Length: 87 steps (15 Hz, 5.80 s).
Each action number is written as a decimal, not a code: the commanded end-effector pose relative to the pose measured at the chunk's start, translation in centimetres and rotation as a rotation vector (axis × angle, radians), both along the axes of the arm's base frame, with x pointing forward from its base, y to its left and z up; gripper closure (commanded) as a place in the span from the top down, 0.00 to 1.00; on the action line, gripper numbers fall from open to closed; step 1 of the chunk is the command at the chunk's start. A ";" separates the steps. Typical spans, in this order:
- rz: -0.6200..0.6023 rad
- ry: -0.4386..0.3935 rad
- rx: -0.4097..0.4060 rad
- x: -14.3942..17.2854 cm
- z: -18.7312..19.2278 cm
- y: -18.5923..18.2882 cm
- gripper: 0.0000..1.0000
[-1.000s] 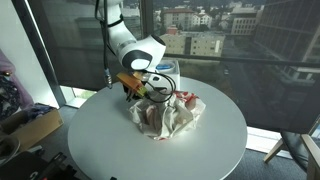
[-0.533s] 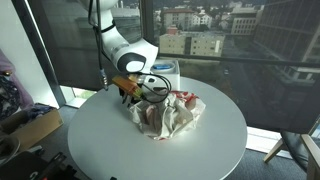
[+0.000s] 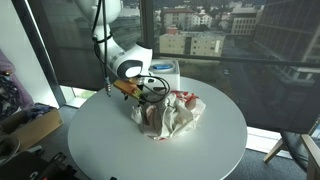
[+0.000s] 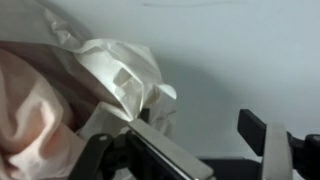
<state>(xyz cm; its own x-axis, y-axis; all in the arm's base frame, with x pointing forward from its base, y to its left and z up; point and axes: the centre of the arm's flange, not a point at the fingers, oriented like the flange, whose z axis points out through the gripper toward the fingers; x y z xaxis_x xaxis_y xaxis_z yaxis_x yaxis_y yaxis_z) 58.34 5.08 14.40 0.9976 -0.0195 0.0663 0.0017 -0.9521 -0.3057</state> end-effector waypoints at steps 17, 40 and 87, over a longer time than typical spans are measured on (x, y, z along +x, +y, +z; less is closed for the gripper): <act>-0.061 -0.016 -0.134 0.1 1.3 0.5 1.00; 0.010 0.190 0.211 4.2 -6.4 -1.0 0.20; 0.227 -0.268 0.318 -8.6 15.1 -3.2 0.56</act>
